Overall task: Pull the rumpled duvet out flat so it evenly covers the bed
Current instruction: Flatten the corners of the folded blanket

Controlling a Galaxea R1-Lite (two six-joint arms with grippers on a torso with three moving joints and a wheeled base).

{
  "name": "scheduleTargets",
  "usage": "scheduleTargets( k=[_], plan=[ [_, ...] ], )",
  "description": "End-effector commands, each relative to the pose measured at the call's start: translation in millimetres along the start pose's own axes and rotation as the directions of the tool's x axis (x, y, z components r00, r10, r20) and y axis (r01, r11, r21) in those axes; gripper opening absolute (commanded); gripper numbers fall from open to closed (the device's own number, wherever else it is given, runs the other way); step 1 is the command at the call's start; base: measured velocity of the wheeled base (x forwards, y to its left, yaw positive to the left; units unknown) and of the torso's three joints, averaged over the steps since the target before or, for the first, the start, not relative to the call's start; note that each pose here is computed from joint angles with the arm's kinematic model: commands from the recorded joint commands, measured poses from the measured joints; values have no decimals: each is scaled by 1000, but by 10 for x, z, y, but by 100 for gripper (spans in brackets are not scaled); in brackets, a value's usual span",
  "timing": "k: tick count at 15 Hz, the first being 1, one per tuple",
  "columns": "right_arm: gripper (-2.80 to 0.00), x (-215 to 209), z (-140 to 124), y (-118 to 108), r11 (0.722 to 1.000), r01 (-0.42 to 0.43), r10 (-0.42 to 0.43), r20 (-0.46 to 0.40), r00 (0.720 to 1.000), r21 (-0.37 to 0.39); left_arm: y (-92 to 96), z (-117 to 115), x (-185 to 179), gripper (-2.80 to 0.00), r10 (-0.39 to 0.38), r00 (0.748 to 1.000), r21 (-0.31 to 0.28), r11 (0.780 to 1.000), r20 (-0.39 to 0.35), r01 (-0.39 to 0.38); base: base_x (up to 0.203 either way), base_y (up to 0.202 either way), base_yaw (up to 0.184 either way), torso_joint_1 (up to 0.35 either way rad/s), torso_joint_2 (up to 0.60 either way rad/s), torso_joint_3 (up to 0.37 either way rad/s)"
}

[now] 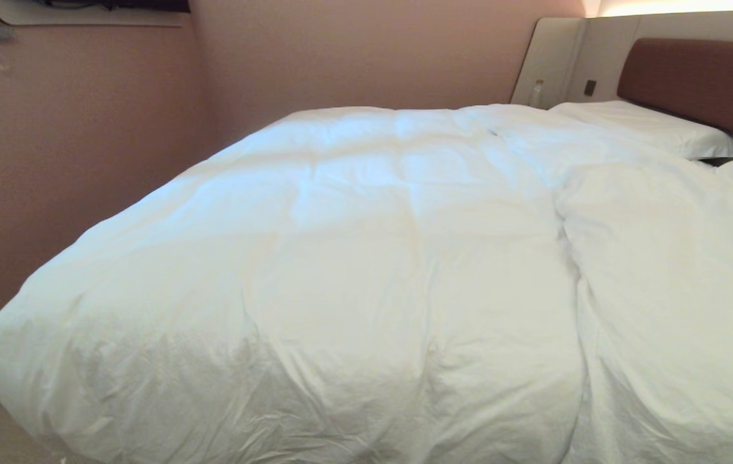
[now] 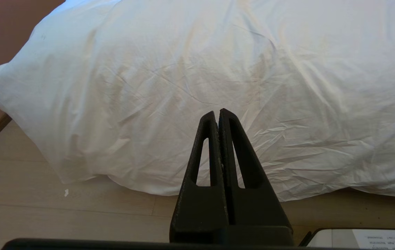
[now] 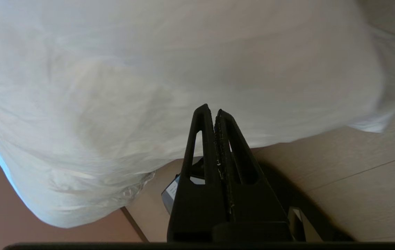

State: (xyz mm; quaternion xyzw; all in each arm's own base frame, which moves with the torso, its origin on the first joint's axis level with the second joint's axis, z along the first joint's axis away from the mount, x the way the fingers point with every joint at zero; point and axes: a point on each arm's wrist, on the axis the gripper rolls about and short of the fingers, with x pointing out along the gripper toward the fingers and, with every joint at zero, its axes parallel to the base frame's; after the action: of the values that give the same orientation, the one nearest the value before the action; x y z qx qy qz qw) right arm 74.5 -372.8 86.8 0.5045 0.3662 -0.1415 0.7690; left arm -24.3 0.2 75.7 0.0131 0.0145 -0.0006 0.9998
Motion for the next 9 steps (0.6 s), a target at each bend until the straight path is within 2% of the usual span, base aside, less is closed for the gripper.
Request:
scheduleTargets(
  k=[1, 2, 3, 9],
  plan=[
    [-280, -10, -3, 83, 1000, -10, 10, -9, 1000, -6, 0, 0, 0, -280, -1, 1000, 0, 1000, 0, 1, 0, 0, 0, 0, 0, 0],
    [-280, -28, -6, 104, 1000, -10, 10, -6, 1000, -8, 0, 0, 0, -280, 1, 1000, 0, 1000, 0, -1, 0, 0, 0, 0, 0, 0],
    [0, -34, -10, 112, 1000, -11, 11, -5, 1000, -9, 0, 0, 0, -280, 1, 1000, 0, 1000, 0, -1, 0, 0, 0, 0, 0, 0],
    [0, 19, -29, 266, 999, -38, 37, -45, 998, -8, 0, 0, 0, -280, 1, 1000, 0, 1000, 0, -1, 0, 0, 0, 0, 0, 0]
  ],
)
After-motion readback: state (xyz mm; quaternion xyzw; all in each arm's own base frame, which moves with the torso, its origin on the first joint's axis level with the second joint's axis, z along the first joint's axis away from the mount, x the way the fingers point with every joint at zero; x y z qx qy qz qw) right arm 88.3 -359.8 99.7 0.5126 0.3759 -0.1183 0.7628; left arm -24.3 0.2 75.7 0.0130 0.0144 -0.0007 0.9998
